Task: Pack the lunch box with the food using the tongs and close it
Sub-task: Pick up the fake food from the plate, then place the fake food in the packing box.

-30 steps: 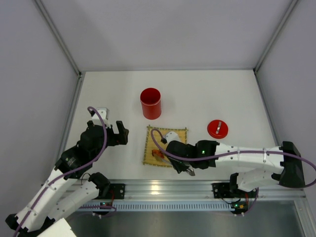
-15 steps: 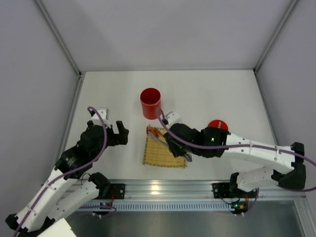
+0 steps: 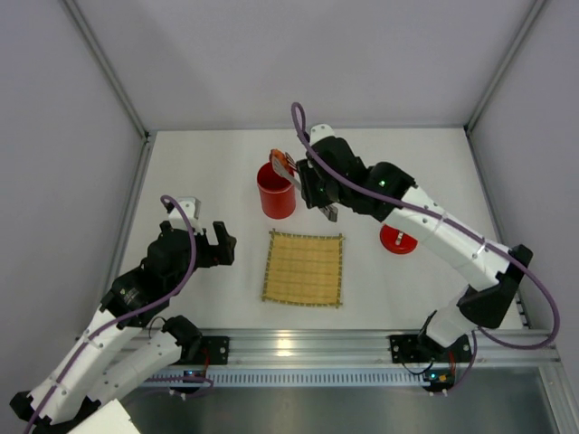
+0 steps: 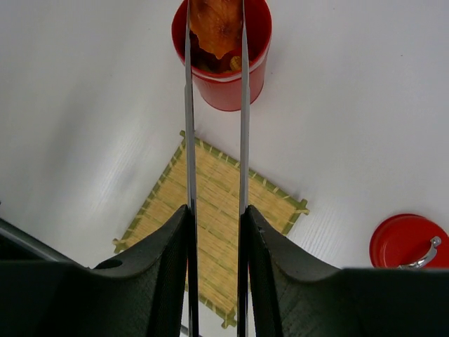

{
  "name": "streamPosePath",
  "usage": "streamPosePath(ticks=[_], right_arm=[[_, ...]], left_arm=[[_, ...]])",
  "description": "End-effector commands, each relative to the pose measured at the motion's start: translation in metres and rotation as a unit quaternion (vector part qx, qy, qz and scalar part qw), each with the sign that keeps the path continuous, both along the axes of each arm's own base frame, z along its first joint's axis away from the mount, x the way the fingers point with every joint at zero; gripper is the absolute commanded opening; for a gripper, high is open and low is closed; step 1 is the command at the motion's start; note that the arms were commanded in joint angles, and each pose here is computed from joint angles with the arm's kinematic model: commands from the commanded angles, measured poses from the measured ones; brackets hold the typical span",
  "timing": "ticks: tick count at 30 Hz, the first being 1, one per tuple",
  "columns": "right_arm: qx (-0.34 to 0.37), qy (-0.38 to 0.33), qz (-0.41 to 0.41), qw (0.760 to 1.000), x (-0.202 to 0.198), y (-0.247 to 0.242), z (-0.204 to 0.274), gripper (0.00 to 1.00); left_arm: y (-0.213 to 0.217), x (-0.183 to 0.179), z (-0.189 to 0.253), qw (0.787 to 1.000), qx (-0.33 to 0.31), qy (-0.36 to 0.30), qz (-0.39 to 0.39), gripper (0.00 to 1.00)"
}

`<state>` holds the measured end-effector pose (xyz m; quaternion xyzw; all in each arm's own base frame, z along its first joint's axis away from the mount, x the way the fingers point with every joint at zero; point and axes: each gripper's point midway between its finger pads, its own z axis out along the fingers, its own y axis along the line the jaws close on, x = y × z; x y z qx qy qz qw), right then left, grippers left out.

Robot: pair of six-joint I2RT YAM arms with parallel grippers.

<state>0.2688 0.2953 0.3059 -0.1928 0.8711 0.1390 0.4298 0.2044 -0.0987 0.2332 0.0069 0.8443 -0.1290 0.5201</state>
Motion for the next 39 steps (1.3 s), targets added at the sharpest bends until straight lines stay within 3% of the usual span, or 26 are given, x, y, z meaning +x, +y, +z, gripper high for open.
streamPosePath(ticks=[1, 9, 32, 39], right_arm=[[0.011, -0.017, 0.005, 1.000, 0.026, 0.015, 0.011, 0.26], [0.011, -0.011, 0.004, 1.000, 0.051, 0.030, -0.001, 0.27], [-0.003, -0.002, 0.007, 1.000, 0.049, 0.028, -0.011, 0.44], [-0.005, -0.019, -0.021, 1.000, 0.056, 0.009, 0.003, 0.44]], left_arm=[[-0.001, 0.003, 0.002, 1.000, -0.005, -0.008, 0.006, 0.99], [-0.002, 0.004, 0.000, 1.000, -0.001, -0.004, 0.003, 0.99], [-0.003, 0.004, 0.000, 1.000, -0.001, -0.003, 0.004, 0.99], [-0.003, 0.004, 0.000, 1.000, -0.002, -0.004, 0.004, 0.99]])
